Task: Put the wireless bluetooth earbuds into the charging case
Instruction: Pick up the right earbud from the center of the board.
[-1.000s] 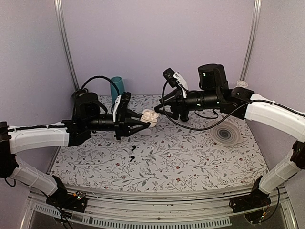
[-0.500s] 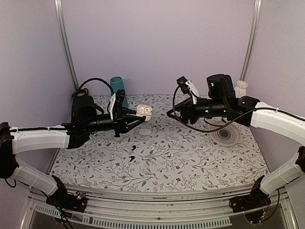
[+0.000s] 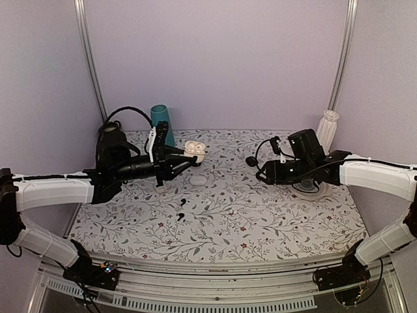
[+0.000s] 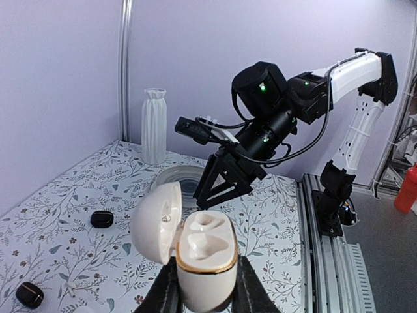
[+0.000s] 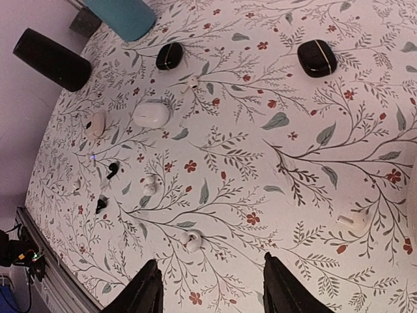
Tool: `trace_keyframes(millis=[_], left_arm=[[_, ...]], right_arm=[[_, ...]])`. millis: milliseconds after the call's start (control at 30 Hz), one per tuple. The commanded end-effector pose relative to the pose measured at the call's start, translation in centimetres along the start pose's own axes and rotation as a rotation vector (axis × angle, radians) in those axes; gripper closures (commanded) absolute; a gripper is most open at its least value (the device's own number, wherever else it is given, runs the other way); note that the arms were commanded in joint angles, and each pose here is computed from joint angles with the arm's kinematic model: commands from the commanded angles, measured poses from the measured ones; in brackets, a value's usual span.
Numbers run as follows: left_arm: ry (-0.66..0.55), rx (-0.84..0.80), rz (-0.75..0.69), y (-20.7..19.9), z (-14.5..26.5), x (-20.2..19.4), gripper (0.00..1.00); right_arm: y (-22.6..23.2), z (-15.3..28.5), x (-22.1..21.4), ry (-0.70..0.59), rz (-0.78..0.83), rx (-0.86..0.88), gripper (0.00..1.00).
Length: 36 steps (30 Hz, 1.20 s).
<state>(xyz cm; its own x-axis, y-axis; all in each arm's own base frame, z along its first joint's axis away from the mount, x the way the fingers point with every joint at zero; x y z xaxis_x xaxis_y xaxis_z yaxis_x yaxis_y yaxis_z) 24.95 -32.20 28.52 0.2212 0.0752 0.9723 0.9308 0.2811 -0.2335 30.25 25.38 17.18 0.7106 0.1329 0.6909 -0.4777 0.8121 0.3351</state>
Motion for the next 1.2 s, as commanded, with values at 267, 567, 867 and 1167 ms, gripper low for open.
trace_keyframes(millis=[267, 567, 867, 1167], left_arm=[[-0.040, 0.008, -0.032, -0.3, 0.8, 1.9, 1.00], [-0.037, 0.012, -0.021, -0.3, 0.9, 2.0, 1.00], [-0.035, 0.016, -0.005, -0.1, 0.8, 1.9, 1.00], [-0.035, 0.020, -0.005, -0.1, 0.8, 2.0, 1.00]], right_arm=[[-6.1, -2.4, -3.7, 0.041, -0.217, -0.143, 0.49], [-8.9, -4.0, -5.6, 0.055, -0.314, -0.175, 0.49], [-10.5, -5.1, -6.3, 0.055, -0.364, -0.232, 0.50], [-11.7, -5.2, -6.8, 0.049, -0.410, -0.283, 0.50]])
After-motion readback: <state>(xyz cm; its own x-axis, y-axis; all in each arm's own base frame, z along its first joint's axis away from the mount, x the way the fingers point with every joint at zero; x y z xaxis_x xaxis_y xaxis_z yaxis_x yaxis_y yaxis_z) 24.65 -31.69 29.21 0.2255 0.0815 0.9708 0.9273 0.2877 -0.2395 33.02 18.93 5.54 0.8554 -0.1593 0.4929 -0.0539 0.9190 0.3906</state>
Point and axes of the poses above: each gripper's point midway between its finger pads, its own z axis back along the fingers, its own y axis along the line the jaws close on, x = y × z, the point moved 1 cm from there along z, back along the fingers, and after that the axes turned 8 degrees about z, right-handed, at the moved point
